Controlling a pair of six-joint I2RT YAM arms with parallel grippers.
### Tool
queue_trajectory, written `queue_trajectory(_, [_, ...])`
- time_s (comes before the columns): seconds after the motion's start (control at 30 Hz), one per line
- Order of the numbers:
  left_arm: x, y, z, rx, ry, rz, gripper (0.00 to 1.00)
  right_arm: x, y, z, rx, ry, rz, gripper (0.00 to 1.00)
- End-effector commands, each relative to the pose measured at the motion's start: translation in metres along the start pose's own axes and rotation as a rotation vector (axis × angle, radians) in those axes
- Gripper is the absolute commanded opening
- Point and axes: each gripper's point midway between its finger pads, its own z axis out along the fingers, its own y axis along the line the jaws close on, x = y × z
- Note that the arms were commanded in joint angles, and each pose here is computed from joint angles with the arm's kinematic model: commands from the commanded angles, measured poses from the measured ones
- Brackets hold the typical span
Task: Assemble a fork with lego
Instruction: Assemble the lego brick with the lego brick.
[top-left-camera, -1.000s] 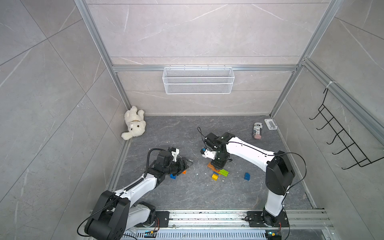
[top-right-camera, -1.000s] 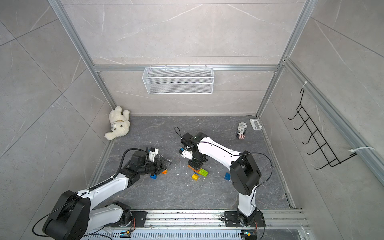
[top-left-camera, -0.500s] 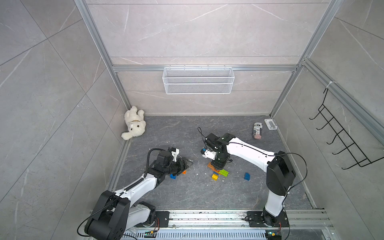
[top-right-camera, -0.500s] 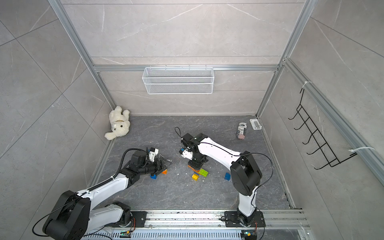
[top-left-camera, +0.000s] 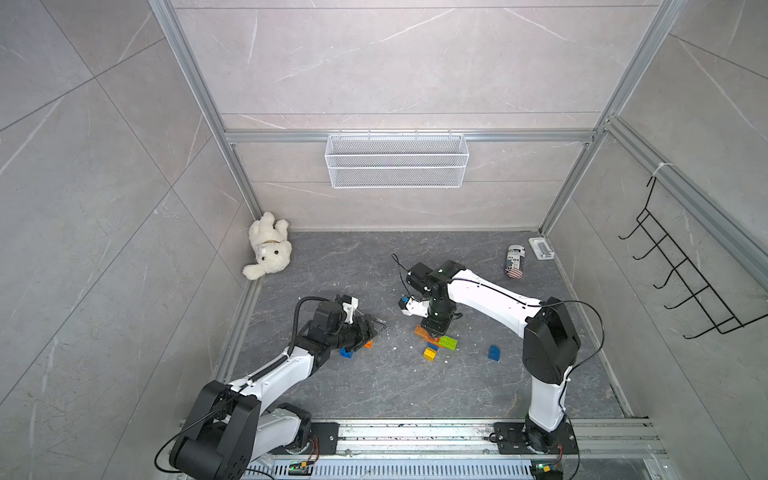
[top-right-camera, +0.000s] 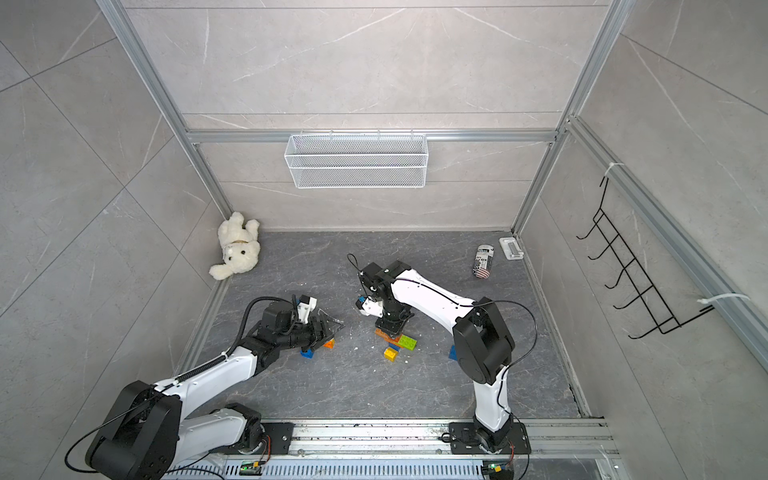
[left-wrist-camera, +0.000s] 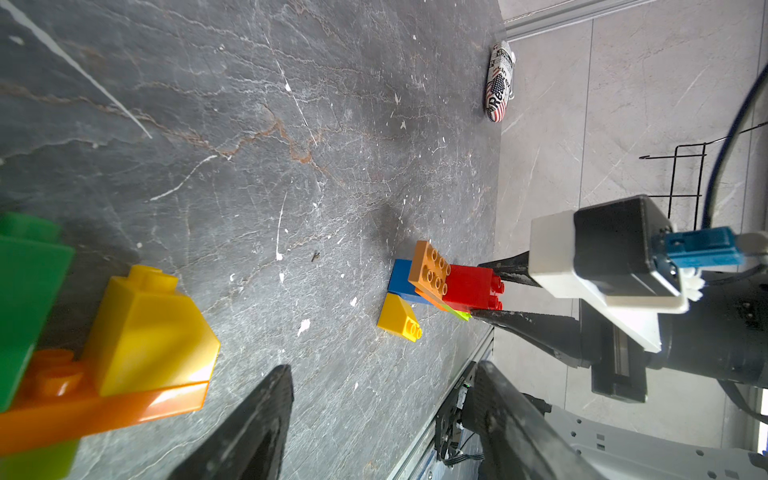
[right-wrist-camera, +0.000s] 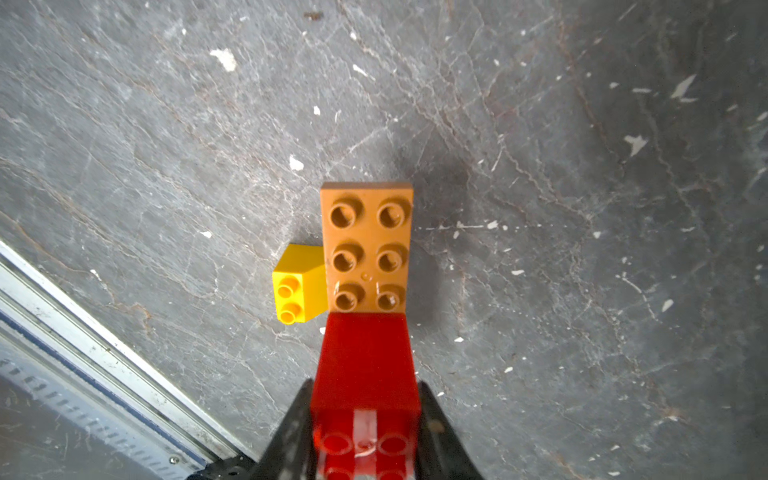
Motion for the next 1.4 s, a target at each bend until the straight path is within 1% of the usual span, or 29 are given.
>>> queue_trajectory(0.0, [-0.003,0.000,-0.001,0.000,-0.007,-0.001,0.72,-0.004,-0.007,0.016,-0.005,0.037,-0.069,0.26])
queue_trajectory(0.13, [-0.001,0.002,-0.001,-0.005,-0.004,-0.006,0.72,-0.007,-0.011,0.016,0.028,0.024,-0.079,0.26])
queue_trajectory(0.33, [-0.002,0.002,-0.002,-0.005,-0.009,-0.008,0.72,-0.019,-0.011,-0.013,0.058,-0.106,-0.097,0.25])
queue_trajectory(0.4, [-0.003,0.002,-0.002,-0.006,-0.010,-0.008,0.72,-0.022,-0.010,-0.020,0.055,-0.127,-0.105,0.25])
queue_trajectory(0.57, [-0.003,0.001,-0.003,-0.005,-0.014,-0.013,0.72,-0.023,-0.004,-0.022,0.020,-0.124,-0.121,0.25])
queue_trajectory(0.77, [-0.002,0.003,-0.003,-0.010,-0.014,-0.015,0.72,-0.025,-0.001,-0.006,-0.017,-0.092,-0.131,0.26])
queue_trajectory(0.87, [-0.002,0.004,-0.003,-0.012,-0.011,-0.016,0.72,-0.026,-0.001,0.000,-0.031,-0.075,-0.125,0.30])
queue_trajectory(1.07, [-0.001,0.005,-0.003,-0.014,-0.009,-0.012,0.72,-0.028,0.001,0.004,-0.036,-0.071,-0.120,0.35])
queue_trajectory(1.13, [-0.001,0.005,-0.003,-0.014,-0.008,-0.011,0.72,-0.028,0.002,0.004,-0.040,-0.068,-0.114,0.38])
queue_trajectory(1.23, [0.000,0.004,-0.003,-0.012,-0.007,-0.007,0.73,-0.029,0.004,-0.004,-0.042,-0.095,-0.100,0.48])
queue_trajectory(1.37, [-0.001,0.004,-0.004,-0.013,-0.010,-0.001,0.73,-0.029,0.008,-0.017,-0.043,-0.137,-0.097,0.52])
